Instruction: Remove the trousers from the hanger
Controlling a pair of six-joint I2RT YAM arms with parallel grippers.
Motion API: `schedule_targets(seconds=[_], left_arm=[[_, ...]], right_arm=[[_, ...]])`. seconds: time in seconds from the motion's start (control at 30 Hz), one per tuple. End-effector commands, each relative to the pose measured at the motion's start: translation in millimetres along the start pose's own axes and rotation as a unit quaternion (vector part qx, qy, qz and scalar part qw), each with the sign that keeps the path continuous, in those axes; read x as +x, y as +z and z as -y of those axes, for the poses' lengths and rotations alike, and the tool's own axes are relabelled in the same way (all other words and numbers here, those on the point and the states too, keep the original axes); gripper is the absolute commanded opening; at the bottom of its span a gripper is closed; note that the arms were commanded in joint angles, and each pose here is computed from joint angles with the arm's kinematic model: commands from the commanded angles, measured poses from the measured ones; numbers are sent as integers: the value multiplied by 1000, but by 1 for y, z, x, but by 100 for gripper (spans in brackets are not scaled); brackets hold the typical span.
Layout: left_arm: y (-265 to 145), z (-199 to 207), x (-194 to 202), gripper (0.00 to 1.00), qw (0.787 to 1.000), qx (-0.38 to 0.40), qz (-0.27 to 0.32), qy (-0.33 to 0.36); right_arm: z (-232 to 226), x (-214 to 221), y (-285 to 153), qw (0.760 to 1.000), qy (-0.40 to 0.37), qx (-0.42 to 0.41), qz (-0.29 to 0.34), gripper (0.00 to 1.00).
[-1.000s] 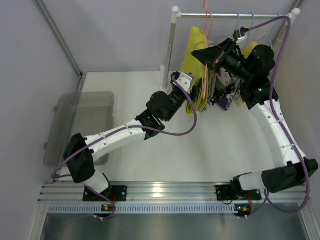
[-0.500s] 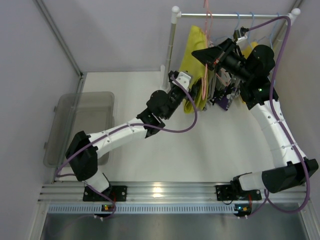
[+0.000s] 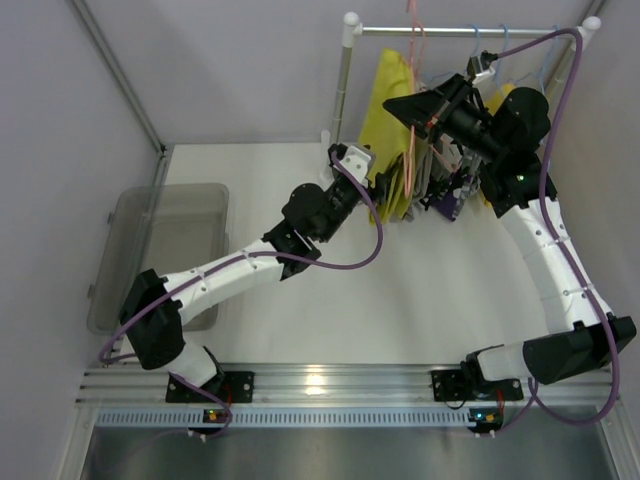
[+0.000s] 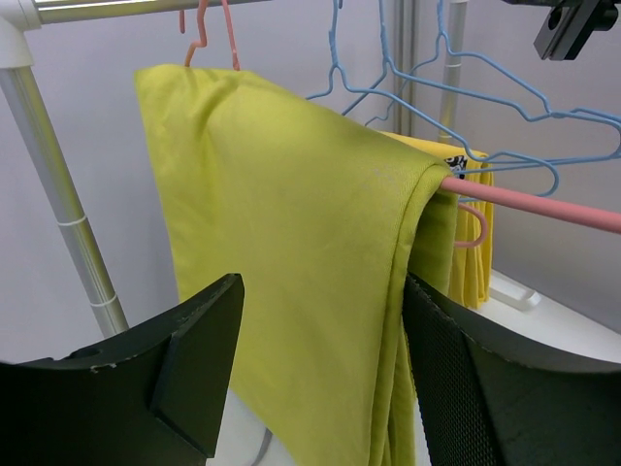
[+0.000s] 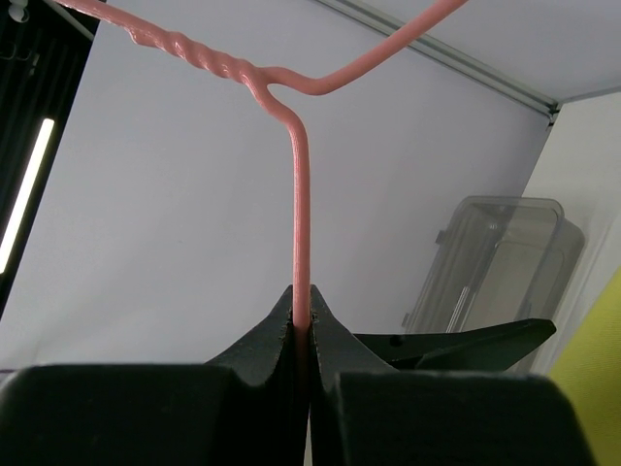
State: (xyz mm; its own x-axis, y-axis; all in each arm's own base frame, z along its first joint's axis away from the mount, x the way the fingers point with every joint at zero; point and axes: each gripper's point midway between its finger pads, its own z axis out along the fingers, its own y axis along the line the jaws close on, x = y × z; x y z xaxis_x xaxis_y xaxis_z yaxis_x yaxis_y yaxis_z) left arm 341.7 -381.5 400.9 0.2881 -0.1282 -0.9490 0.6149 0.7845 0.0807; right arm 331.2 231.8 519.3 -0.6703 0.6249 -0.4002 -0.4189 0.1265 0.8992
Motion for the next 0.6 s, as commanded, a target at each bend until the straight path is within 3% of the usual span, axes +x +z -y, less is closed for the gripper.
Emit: schedule_targets(seconds=[0.0,0.57], left_arm=[[-2,-5,-40,71,999,0,47,-14],[14,-11,-39,71,998,-24,52,1]], right_arm=[[-90,-6,-16,985,-108,-128,31,0],[-92,-1,-17,986,-99,-136,20,0]])
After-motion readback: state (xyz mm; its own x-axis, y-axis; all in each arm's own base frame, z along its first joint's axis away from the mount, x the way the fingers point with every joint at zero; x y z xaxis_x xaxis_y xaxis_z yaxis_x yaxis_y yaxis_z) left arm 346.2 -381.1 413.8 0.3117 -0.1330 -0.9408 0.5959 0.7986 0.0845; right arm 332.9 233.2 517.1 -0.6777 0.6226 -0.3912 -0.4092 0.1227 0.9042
